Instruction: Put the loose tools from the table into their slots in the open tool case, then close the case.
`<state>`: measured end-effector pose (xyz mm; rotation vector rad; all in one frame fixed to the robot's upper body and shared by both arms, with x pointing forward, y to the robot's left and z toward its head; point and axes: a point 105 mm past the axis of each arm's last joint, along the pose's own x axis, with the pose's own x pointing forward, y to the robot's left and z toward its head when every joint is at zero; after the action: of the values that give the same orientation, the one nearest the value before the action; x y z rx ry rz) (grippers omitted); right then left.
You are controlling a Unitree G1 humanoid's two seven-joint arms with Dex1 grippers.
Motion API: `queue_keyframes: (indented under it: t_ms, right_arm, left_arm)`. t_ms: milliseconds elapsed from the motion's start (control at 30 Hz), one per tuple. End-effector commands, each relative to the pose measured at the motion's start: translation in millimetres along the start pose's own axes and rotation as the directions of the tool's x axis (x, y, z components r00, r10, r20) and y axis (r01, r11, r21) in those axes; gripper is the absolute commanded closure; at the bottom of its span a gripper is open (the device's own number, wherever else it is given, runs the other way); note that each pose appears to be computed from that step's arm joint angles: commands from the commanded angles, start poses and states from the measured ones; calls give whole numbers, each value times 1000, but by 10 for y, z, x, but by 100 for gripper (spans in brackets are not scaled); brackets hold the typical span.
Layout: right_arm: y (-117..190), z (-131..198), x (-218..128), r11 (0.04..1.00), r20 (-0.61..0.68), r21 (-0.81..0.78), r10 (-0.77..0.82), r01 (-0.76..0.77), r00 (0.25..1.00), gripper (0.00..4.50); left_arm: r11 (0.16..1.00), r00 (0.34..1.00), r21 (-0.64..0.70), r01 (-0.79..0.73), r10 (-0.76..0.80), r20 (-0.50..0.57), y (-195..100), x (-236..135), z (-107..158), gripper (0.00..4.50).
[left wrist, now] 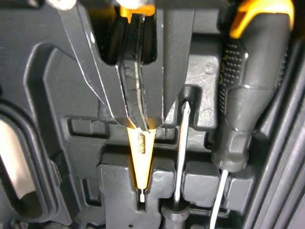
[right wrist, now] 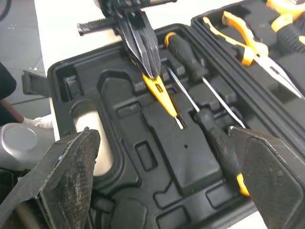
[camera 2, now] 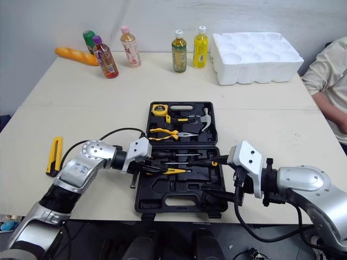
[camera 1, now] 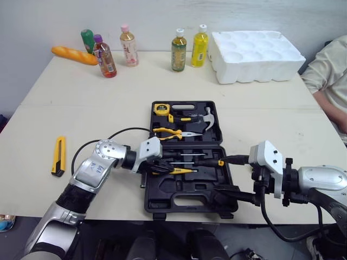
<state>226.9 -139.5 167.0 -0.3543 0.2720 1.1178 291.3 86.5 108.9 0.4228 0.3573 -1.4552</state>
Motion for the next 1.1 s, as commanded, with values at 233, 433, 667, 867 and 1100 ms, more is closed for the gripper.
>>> queue_keyframes:
  t_ms: [233,433,667,867,1100]
  right_arm:
    - [-297,-119,-302,992,-18,44,-120,120,993,0]
    - [-721,-338,-1066,926,-82,171,-329,338,941,0]
    - [-955,-927,-1747,808,-251,239,-484,538,838,0]
    - [-1116,-1180,-2048,750,-314,239,-540,616,780,0]
    - [-1238,-1181,-2070,768,-308,204,-538,607,784,0]
  left_arm:
    - [974,942,-172,-148,192,276,-47,-447,206,216]
    - [795,799,-452,-405,548,247,-357,-1311,-195,4]
    - [371,477,-594,-714,879,-24,-806,-2123,-929,4]
    - [77,268,-589,-805,931,-246,-1392,-2526,-1406,4]
    - [2,199,-582,-813,941,-275,-1399,-2597,-1497,4]
